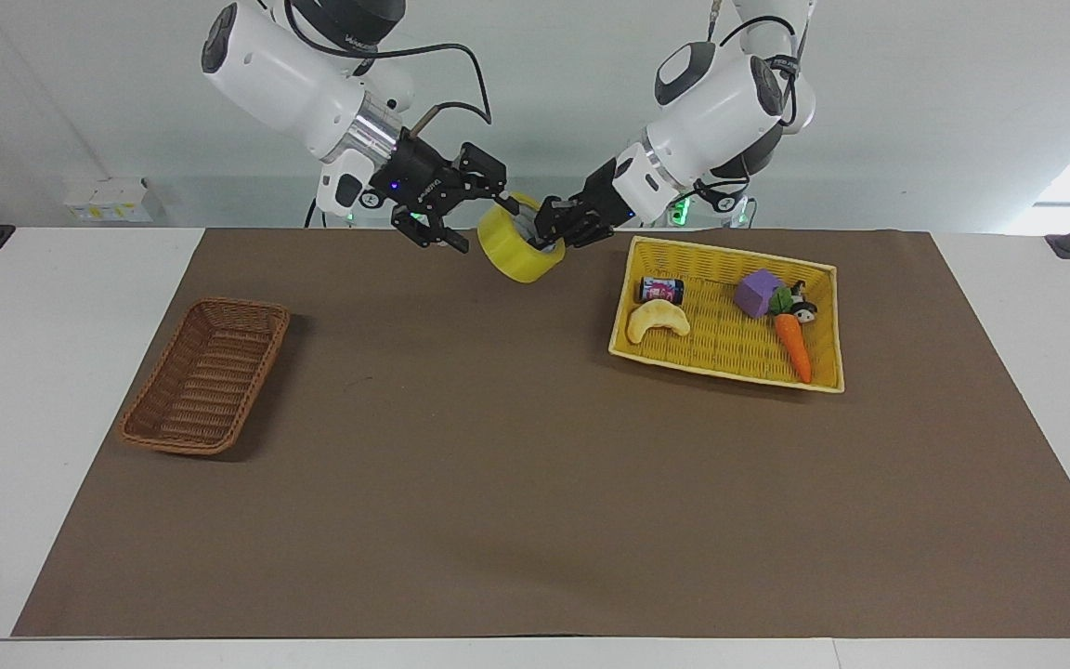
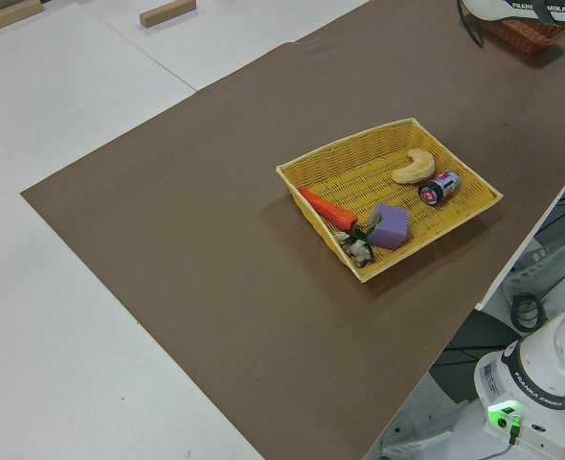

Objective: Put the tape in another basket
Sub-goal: 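Reach the right gripper to the tape roll held by the left gripper, then grasp the tape with the right gripper while the left gripper releases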

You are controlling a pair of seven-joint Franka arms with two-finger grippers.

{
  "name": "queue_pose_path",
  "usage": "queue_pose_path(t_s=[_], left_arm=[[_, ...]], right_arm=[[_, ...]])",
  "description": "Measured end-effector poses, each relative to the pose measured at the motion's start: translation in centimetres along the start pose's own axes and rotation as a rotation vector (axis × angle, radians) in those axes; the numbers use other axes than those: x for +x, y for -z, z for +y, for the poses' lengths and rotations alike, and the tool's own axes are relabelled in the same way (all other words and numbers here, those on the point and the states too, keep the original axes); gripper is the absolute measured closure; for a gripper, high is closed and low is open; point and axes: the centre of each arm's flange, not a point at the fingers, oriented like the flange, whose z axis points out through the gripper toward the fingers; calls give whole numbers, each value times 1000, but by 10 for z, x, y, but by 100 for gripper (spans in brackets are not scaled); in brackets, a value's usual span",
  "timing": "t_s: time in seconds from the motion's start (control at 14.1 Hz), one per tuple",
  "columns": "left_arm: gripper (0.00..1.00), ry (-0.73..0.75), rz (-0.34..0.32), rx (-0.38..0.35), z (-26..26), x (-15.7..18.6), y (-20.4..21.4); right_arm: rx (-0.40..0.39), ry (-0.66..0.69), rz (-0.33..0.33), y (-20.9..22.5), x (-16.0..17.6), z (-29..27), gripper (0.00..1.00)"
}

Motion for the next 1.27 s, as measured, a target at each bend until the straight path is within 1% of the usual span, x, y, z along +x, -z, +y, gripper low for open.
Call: queue_pose_path(t_s=[0.07, 0.28, 0.35, 0.71, 0.78, 0.85, 0.92, 1.06, 1.13, 1.2, 1.27], left_arm=[[78, 0, 0, 0, 0, 0, 0], [78, 1, 1, -1, 0, 0, 1], [78, 0, 1, -1, 0, 0, 2], [77, -5, -5, 1, 1, -2, 2], [71, -10, -4, 0, 2, -3, 2], [62, -10, -4, -1, 2, -3, 2], [49, -10, -4, -1, 2, -3, 2], [28, -1, -6, -10, 2, -2, 3], [18, 26, -11, -37, 1, 2, 7], [7, 70, -21, -86, -1, 8, 14], [0, 114, -33, -138, -5, 14, 23]], right_arm=[[0, 4, 0, -3, -1, -1, 7], [-6, 15, -8, -8, -4, -6, 40], [-5, 12, -9, -9, -4, -5, 47], [-6, -2, -24, -6, -4, -5, 47], [-6, -15, -27, -4, -3, -4, 47], [-6, -22, -26, 1, -2, -3, 47], [-6, -27, -23, 7, -1, 0, 47], [-7, -34, -16, 14, 2, 5, 47], [-11, -36, -12, 17, 3, 7, 47], [-16, -36, -8, 19, 3, 10, 47], [-20, -35, -1, 23, 5, 14, 47]])
